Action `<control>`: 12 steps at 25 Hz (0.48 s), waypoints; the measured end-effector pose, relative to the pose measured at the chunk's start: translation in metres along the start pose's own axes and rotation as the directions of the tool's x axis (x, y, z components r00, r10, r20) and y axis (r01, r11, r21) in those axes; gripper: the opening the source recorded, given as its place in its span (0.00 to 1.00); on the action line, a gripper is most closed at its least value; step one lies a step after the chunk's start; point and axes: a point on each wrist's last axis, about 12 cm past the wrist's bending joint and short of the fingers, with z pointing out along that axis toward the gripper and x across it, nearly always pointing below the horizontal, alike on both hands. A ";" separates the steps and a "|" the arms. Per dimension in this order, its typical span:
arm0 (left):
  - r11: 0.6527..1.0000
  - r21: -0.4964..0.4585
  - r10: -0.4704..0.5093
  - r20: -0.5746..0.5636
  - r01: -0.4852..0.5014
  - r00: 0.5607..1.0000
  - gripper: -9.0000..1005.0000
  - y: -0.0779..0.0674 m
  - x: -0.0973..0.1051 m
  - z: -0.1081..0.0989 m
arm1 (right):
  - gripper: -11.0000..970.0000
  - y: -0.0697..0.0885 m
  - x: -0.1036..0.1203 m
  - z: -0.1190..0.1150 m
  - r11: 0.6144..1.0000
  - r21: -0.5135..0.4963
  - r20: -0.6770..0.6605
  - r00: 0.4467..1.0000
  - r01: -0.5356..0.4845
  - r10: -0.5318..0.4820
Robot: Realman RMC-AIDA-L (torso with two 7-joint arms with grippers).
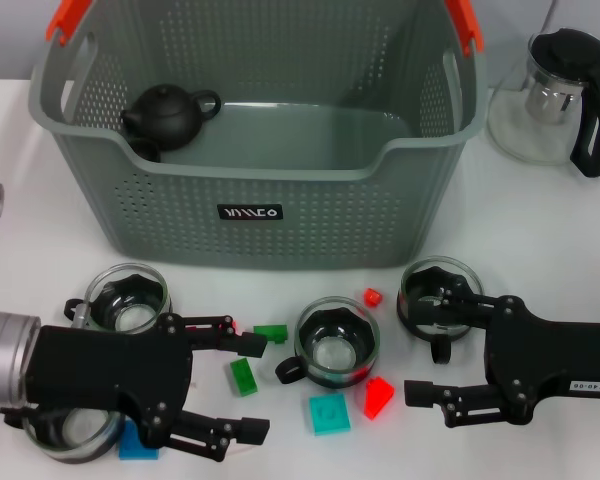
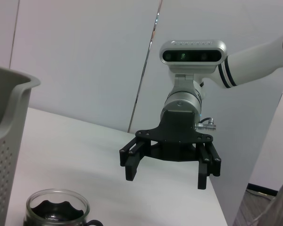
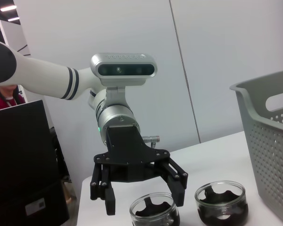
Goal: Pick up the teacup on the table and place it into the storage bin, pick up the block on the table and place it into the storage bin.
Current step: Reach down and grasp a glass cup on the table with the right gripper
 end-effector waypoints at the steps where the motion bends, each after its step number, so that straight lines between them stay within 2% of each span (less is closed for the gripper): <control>1: 1.000 0.001 -0.001 -0.001 0.001 1.000 0.87 0.000 0.000 0.000 | 0.95 0.000 0.000 0.000 1.000 0.000 0.000 1.000 0.000 0.000; 12: 1.000 0.003 -0.003 -0.002 0.003 1.000 0.87 0.000 0.000 0.000 | 0.95 0.000 0.000 0.001 1.000 -0.006 -0.003 1.000 0.001 -0.001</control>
